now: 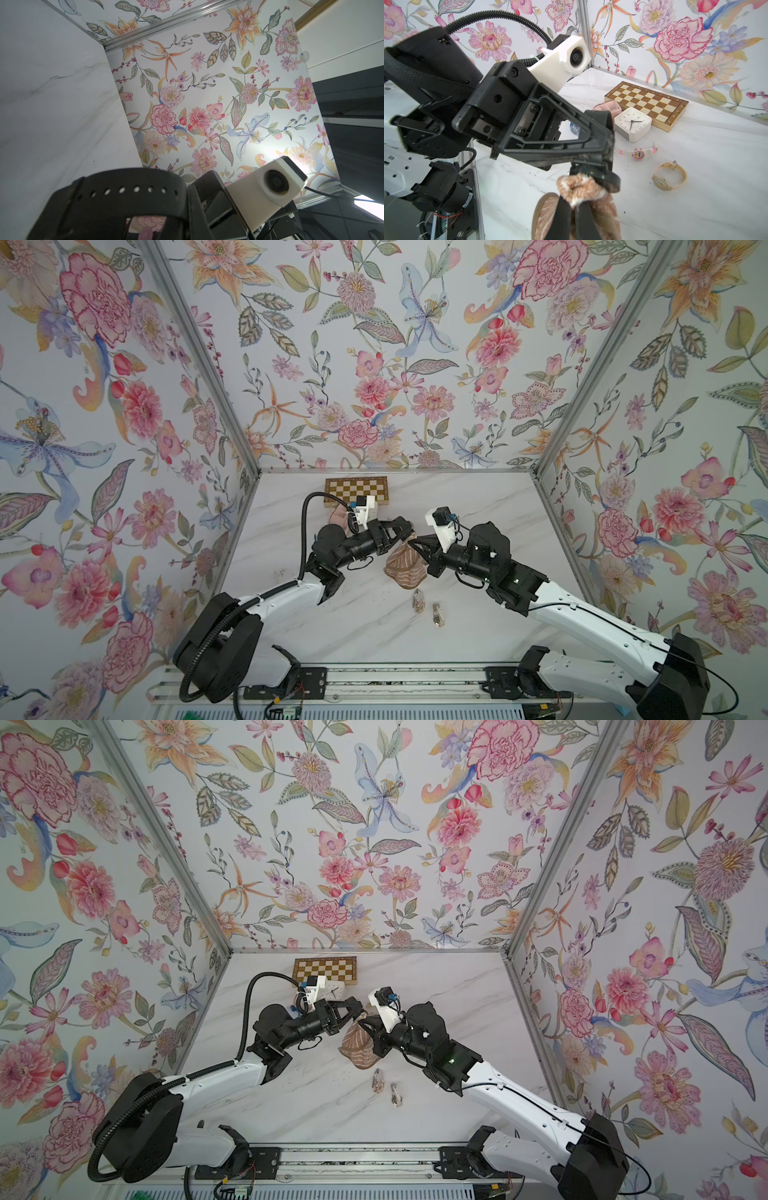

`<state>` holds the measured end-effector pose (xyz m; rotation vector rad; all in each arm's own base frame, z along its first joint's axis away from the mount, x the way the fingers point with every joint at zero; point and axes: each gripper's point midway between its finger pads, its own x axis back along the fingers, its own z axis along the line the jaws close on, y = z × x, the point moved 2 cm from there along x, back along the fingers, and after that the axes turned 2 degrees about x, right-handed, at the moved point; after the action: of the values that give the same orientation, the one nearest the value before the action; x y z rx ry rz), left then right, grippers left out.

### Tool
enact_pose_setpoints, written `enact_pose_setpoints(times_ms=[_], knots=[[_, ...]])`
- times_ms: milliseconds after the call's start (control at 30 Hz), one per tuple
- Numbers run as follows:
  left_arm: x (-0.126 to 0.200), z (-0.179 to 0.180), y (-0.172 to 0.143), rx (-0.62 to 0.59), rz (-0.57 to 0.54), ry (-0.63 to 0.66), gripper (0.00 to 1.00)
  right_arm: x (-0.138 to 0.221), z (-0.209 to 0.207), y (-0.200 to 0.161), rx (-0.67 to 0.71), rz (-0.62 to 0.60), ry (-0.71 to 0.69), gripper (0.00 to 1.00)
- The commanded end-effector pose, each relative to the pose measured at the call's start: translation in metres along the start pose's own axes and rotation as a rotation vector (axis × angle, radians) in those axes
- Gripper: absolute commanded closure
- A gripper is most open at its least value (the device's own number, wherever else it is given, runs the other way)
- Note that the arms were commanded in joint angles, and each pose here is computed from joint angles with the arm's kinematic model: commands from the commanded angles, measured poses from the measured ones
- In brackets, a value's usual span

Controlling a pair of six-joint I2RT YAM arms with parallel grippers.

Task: Wipe the watch dial
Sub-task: Wipe the dirt from the watch dial.

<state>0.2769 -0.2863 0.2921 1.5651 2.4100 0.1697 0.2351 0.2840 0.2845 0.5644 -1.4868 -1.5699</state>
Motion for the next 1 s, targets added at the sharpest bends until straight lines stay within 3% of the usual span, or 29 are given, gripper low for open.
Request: enact_pose_setpoints(times_ms=[0,267,567,733,967], knots=[[0.003,-0.017,0.008,0.037,-0.039,-0.079,1.0,0.01,-0.011,0.01,0.009,-0.044,-0.037,1.0],[0.004,-0.018,0.01,0.074,-0.053,-0.102,1.0,-0.002,0.014,0.014,0.009,-0.044,0.047,1.0],[0.006,-0.02,0.01,0.089,-0.062,-0.12,1.0,0.005,-0.006,0.007,-0.004,-0.044,-0.015,1.0],[0.005,-0.02,0.011,0.09,-0.066,-0.124,1.0,-0.005,0.018,0.012,0.015,-0.042,0.057,1.0],[0.007,-0.02,0.01,0.09,-0.064,-0.126,1.0,0.003,-0.007,0.007,0.007,-0.038,-0.024,1.0]])
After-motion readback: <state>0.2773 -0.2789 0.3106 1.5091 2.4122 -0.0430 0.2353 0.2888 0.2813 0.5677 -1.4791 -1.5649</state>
